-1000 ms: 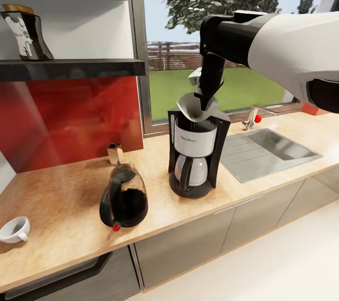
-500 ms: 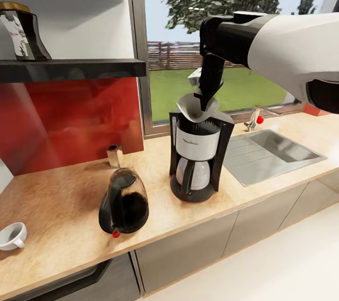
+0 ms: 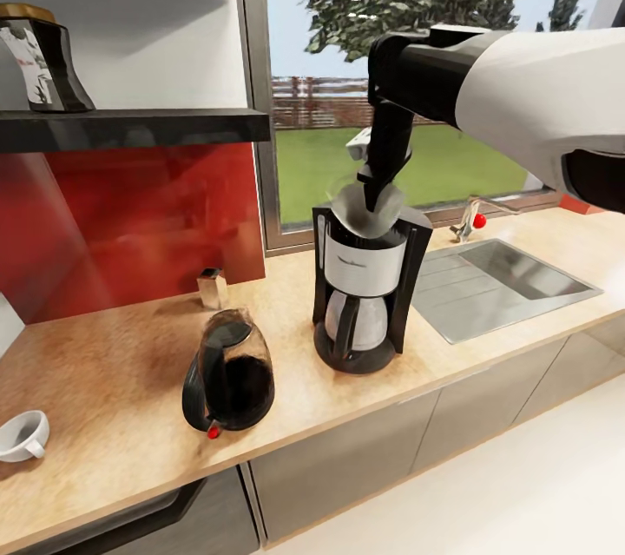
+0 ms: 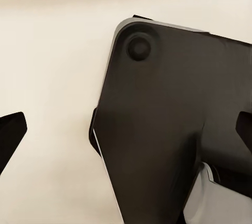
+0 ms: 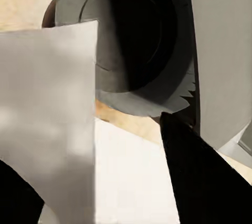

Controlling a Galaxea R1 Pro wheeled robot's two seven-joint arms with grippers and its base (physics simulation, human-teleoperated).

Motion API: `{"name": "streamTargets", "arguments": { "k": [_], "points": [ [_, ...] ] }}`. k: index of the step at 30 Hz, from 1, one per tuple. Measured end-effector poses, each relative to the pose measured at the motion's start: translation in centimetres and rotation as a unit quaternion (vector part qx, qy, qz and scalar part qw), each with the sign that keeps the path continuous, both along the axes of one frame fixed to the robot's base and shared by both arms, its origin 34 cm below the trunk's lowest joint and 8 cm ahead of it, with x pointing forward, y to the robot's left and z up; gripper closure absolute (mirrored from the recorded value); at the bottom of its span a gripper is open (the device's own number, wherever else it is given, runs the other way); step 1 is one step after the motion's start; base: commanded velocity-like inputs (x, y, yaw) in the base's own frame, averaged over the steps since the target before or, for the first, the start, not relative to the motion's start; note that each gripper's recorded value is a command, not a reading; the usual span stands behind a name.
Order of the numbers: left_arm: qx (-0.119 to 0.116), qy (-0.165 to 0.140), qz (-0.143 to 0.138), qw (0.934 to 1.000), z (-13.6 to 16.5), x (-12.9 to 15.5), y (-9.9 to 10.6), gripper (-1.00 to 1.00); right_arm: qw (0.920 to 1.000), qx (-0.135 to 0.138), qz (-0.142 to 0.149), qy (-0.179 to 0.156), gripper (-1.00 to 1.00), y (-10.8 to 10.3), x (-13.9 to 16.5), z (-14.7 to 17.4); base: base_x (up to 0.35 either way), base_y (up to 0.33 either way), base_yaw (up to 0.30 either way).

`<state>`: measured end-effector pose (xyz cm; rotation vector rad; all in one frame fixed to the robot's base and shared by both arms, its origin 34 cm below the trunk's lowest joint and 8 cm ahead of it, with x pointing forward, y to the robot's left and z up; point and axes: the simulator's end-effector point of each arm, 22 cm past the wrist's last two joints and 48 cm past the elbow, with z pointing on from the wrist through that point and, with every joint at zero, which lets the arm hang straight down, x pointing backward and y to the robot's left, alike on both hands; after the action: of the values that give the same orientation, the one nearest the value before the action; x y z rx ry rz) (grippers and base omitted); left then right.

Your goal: Set up a coffee station on the kitchen countertop: keep the coffee maker on the countertop, move the bottle of coffee from the kitchen shelf to the counter next to the coffee maker, place a paper coffee filter on top of the coffee maker, put the saucer next to the coffee maker with the coffee cup on the saucer, and place the electric kettle next to the coffee maker.

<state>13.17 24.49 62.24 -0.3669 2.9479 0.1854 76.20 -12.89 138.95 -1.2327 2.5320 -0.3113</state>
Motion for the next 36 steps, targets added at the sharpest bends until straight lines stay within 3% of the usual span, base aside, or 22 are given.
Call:
{"name": "streamTargets", "arguments": {
  "k": [36],
  "points": [
    [-0.004, 0.0, -0.001, 1.0, 0.0, -0.1, -0.3, -1.0, 1.0, 0.0, -0.001, 0.009, -1.0, -0.1, 0.0, -1.1, 0.022, 0.009, 0.0]
  ]
}}
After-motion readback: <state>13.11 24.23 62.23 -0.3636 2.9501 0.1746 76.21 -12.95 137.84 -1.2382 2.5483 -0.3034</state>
